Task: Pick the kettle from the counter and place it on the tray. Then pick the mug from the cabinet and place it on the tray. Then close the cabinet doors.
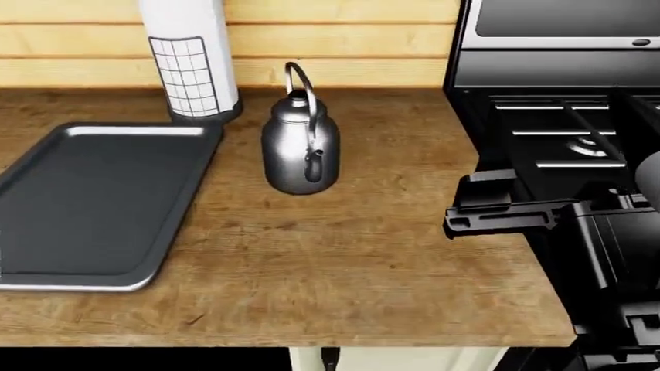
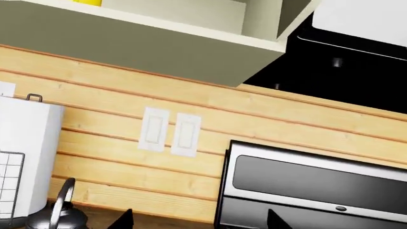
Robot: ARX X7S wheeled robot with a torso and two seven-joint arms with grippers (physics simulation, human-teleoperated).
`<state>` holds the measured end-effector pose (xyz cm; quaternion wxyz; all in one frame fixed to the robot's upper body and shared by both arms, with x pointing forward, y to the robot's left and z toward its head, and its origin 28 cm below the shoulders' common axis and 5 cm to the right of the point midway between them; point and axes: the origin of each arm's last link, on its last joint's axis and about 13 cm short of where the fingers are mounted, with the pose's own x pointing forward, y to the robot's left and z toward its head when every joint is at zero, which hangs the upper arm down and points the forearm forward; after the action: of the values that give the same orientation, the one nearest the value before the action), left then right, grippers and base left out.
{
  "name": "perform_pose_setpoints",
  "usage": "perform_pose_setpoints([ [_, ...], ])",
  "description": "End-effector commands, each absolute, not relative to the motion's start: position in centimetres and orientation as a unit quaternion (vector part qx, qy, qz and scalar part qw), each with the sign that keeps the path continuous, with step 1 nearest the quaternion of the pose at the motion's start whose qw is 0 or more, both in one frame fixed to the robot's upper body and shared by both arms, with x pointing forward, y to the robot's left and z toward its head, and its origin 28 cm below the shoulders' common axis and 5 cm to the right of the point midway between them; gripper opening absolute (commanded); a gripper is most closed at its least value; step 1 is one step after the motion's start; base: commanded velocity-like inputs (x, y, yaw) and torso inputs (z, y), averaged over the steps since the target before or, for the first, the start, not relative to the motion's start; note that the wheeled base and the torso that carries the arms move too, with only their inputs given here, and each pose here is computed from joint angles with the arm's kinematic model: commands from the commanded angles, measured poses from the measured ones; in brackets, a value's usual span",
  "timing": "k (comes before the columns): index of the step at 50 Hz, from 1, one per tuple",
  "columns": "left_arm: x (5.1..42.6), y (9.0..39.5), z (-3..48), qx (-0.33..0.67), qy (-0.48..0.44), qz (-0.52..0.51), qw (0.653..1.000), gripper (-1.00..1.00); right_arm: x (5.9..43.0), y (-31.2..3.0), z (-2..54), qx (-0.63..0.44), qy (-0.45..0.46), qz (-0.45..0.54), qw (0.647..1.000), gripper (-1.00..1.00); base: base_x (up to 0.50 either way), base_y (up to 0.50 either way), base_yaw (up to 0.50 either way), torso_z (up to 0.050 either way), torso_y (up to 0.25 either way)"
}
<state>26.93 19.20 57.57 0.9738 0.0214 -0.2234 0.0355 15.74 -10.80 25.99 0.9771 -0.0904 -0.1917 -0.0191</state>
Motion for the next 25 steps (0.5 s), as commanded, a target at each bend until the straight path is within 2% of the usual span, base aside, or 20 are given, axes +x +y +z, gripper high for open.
perform_pose_setpoints([
  [1, 26.60, 19.29, 57.96, 0.018, -0.225, 0.034, 0.974, 1.00, 15.63, -10.79, 25.98, -0.091, -0.191, -0.018, 0.977, 1.00, 0.50, 0.00, 0.00, 0.000, 0.000],
  [25, 27.18, 18.85, 57.07, 0.014, -0.212, 0.017, 0.977, 1.00, 16.01, -10.73, 25.26, -0.086, -0.183, -0.016, 0.979, 1.00, 0.50, 0.00, 0.00, 0.000, 0.001],
])
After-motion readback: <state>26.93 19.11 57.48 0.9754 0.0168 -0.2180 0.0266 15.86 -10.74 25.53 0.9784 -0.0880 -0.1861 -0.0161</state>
